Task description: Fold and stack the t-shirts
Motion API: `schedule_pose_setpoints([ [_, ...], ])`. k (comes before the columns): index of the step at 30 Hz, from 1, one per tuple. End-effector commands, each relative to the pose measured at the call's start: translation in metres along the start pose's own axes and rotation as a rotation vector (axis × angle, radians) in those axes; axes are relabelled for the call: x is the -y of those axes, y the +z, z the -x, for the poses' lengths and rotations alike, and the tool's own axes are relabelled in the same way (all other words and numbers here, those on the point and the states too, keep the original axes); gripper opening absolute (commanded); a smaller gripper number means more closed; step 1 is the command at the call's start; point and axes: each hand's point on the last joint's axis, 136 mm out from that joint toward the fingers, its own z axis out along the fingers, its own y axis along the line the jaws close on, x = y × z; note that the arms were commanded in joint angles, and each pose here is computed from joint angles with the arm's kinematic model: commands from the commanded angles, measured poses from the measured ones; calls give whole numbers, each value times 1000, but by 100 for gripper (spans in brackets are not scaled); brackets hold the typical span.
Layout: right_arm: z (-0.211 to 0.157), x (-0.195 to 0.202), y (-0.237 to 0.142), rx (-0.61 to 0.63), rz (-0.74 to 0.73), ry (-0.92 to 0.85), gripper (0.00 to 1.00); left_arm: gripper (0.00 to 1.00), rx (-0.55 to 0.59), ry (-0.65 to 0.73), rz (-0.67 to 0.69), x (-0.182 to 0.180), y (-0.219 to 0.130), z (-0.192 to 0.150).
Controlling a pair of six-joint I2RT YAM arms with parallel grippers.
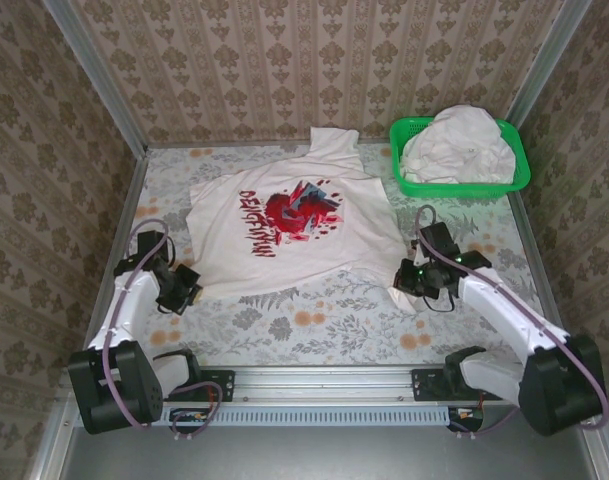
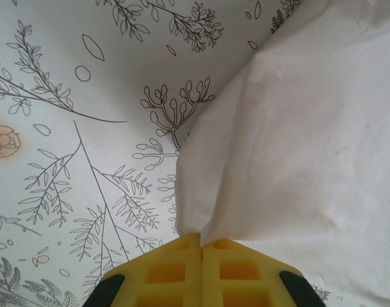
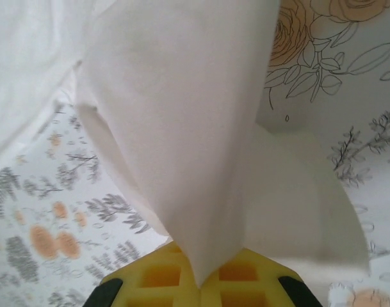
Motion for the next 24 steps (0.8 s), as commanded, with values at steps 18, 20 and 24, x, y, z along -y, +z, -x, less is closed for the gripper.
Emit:
schedule_pose_setpoints([
  [18,52,-35,-19,-132,93,282,1,0,24,-70,-87,26,-22,23],
  [20,65,-34,-13,-150,71,312,1,0,30,-67,-73,27,-22,30],
  [24,90,-38,-6,-178,59,353,1,0,42,-61,-54,34,-24,45],
])
